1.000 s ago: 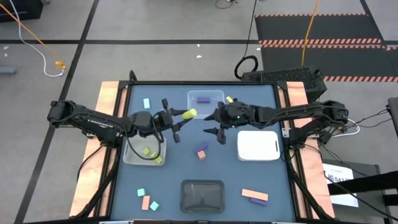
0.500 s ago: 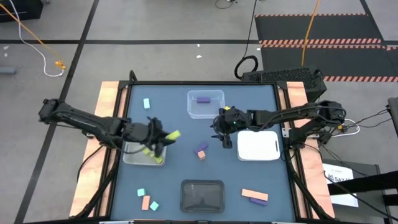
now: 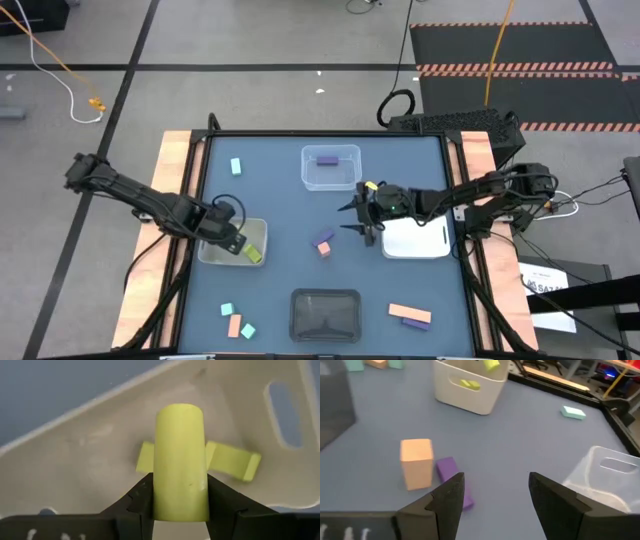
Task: Sort & place blocks by color
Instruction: Put the light yellow block into the gray bin, then put the top purple block into the transparent bin
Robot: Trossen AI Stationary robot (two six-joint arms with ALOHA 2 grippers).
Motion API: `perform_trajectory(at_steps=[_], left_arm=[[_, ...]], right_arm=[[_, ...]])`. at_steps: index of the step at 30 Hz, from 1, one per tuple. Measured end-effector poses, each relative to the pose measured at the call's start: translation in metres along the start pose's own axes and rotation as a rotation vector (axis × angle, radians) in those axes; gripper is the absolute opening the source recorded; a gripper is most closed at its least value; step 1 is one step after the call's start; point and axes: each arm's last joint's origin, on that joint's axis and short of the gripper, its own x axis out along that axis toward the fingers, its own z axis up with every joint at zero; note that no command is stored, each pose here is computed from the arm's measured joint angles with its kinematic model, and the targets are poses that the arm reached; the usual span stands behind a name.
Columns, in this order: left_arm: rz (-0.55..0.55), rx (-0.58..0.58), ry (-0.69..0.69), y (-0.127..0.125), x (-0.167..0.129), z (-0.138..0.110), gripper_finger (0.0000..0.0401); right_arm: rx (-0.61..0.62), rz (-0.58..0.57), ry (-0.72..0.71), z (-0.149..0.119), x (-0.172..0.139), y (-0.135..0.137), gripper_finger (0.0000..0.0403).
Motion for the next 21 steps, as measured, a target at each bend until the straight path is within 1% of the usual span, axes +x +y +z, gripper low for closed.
perform_trajectory(at_steps=[2,7,9,11,15,21], left_arm=[[0.021,0.004,0.028,-0.001,0.003,-0.001,0.0140],[0.033,0.011,0.124,-0.003,0.007,-0.004,0.0237],[0.023,0.028,0.182,-0.003,0.006,-0.005,0.0265],[0.010,0.035,0.235,-0.003,0.005,-0.007,0.0284],[0.000,0.032,0.298,-0.003,0.005,-0.008,0.0297],[-0.003,0.031,0.314,-0.003,0.005,-0.009,0.0285]], right_arm=[[-0.016,0.014,-0.004,0.001,0.001,0.004,0.0212],[-0.049,0.036,0.031,-0.006,0.008,0.010,0.0212],[-0.051,0.043,0.057,-0.010,0.014,0.011,0.0212],[-0.067,0.046,0.063,-0.010,0.019,0.011,0.0212],[-0.104,0.057,0.078,-0.008,0.031,0.010,0.0212],[-0.100,0.130,0.218,-0.010,0.056,0.010,0.0212]])
